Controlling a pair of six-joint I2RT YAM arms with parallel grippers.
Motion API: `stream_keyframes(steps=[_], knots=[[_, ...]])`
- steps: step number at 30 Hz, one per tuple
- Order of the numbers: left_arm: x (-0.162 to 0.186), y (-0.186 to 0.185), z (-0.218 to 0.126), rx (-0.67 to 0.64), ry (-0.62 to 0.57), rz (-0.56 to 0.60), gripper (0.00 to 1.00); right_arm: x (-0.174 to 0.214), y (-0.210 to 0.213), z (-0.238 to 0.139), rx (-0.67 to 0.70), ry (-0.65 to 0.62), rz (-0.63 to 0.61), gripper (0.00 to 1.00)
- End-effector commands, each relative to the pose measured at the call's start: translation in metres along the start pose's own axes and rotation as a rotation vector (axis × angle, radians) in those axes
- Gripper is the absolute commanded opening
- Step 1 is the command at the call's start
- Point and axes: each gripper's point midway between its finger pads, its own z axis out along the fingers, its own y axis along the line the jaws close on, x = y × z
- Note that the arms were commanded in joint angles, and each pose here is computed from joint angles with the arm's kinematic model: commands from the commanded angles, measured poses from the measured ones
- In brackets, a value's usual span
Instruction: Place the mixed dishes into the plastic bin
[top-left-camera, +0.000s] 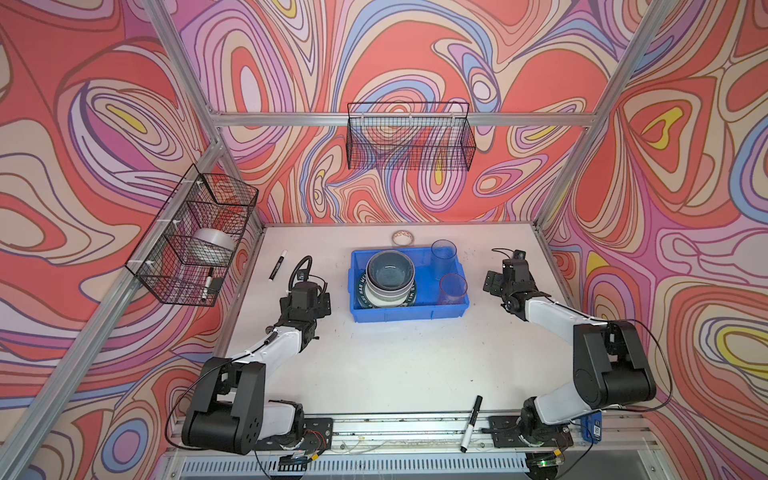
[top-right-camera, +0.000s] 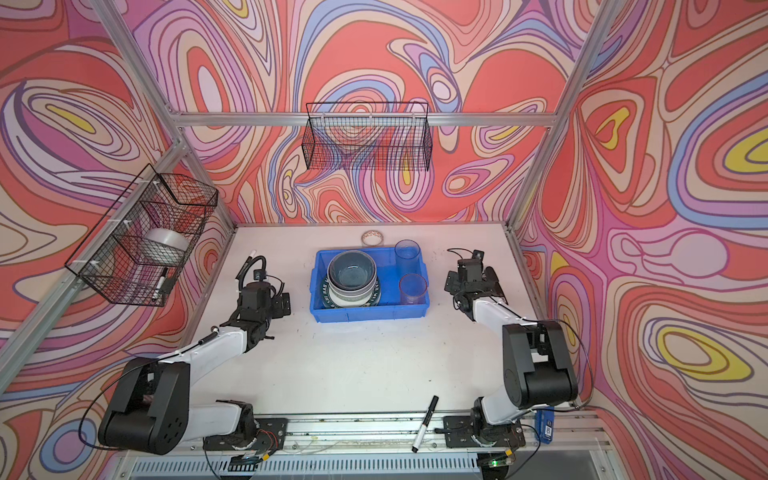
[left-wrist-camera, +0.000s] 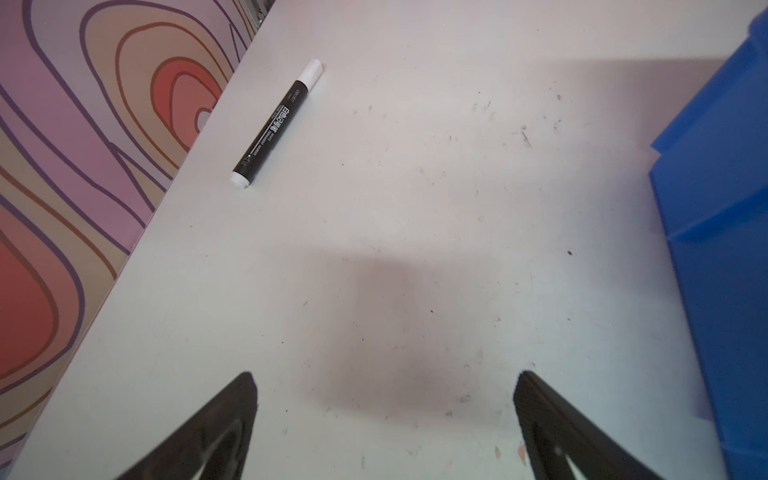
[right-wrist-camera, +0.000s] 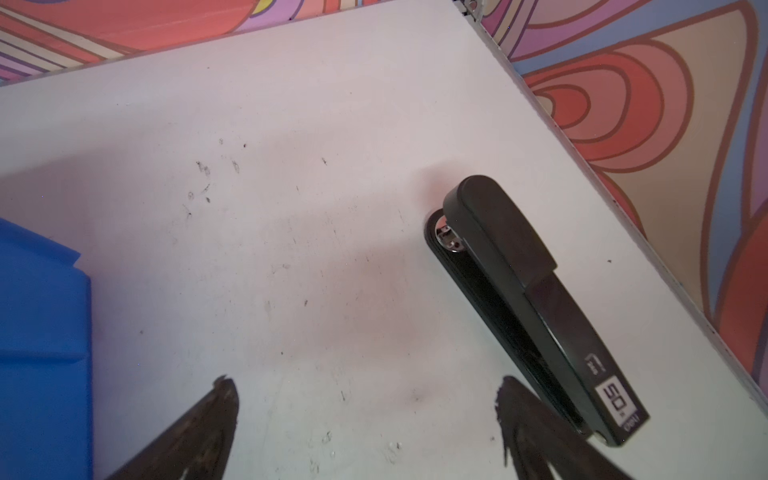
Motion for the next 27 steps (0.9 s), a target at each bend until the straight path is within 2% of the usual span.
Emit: stream_keyframes(steps=[1, 6, 10, 18, 23, 25, 27], knots=[[-0.021, 0.0, 0.002, 0.011, -0.116, 0.003, 0.99, -0.013, 0.001, 0.009, -0.004, -0.095, 0.025, 0.98], [-0.029, -0.001, 0.004, 0.033, -0.166, 0.021, 0.99, -0.009, 0.004, 0.015, -0.037, -0.176, 0.046, 0.98], [-0.041, -0.009, 0.004, 0.079, -0.255, 0.03, 0.99, -0.008, 0.008, 0.021, -0.043, -0.153, 0.023, 0.98], [-0.027, -0.015, 0.012, 0.117, -0.349, 0.035, 1.0, -0.014, 0.002, 0.012, -0.036, -0.231, -0.016, 0.97], [-0.026, -0.011, 0.015, 0.107, -0.33, 0.021, 1.0, -0.015, 0.009, 0.014, -0.066, -0.229, -0.051, 0.97], [-0.027, -0.006, 0.022, 0.093, -0.288, -0.005, 1.0, -0.016, 0.01, 0.014, -0.068, -0.238, -0.059, 0.97], [-0.027, -0.004, 0.022, 0.12, -0.284, -0.023, 1.0, -0.016, 0.009, 0.012, -0.068, -0.246, -0.058, 0.97]])
